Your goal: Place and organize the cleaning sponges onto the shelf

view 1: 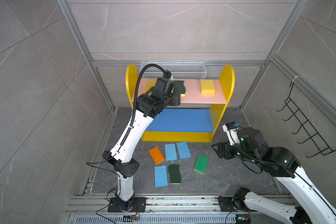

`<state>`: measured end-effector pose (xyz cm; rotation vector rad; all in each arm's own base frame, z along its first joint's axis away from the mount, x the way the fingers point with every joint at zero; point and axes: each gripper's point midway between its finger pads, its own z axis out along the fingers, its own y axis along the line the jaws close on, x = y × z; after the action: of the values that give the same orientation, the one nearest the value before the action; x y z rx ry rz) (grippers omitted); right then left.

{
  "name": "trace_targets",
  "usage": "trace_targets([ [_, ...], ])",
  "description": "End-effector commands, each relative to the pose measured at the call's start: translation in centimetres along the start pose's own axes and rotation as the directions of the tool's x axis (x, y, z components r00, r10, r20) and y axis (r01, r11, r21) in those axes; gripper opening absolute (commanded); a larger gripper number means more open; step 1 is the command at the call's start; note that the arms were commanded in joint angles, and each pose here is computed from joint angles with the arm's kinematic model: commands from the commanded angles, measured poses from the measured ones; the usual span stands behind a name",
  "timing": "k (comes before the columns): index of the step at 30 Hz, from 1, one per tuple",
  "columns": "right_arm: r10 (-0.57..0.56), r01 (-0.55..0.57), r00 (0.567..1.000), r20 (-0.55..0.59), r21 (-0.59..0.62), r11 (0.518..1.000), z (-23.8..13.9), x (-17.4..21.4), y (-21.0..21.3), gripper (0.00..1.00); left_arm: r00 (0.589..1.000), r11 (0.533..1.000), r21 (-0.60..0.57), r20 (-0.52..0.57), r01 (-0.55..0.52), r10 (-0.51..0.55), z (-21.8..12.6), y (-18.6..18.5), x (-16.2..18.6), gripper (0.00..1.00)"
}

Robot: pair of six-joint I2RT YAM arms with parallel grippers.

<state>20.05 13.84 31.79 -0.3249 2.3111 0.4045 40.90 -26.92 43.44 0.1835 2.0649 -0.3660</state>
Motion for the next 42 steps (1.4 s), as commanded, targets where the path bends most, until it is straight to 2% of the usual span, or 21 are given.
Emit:
trace_targets([
  [1,0.009,-0.009,1.000,0.011,0.017,1.000,-0.4,0.0,-0.4,0.77,0.997,0.999,-0.033,-0.062,-0.037,0.035,1.1,0.4,1.7,0.67],
  [22,0.009,-0.009,1.000,0.009,0.028,1.000,-0.4,0.3,-0.7,0.78,0.995,1.000,0.017,-0.101,-0.007,0.009,3.5,-1.6,3.1,0.67],
  [28,0.008,-0.008,1.000,0.013,0.028,1.000,-0.6,0.3,-0.8,0.78,0.996,1.000,-0.001,-0.084,-0.009,0.009,2.0,-1.3,2.7,0.68],
  [35,0.004,-0.005,1.000,0.007,0.021,1.000,-0.5,0.4,-0.6,0.78,0.999,0.999,-0.029,-0.034,-0.015,0.014,-1.6,-0.4,1.7,0.67],
  [42,0.011,-0.011,1.000,0.008,-0.002,1.000,-0.6,0.3,-0.2,0.78,0.999,1.000,0.019,-0.031,-0.021,0.021,-1.5,-1.4,1.3,0.74],
])
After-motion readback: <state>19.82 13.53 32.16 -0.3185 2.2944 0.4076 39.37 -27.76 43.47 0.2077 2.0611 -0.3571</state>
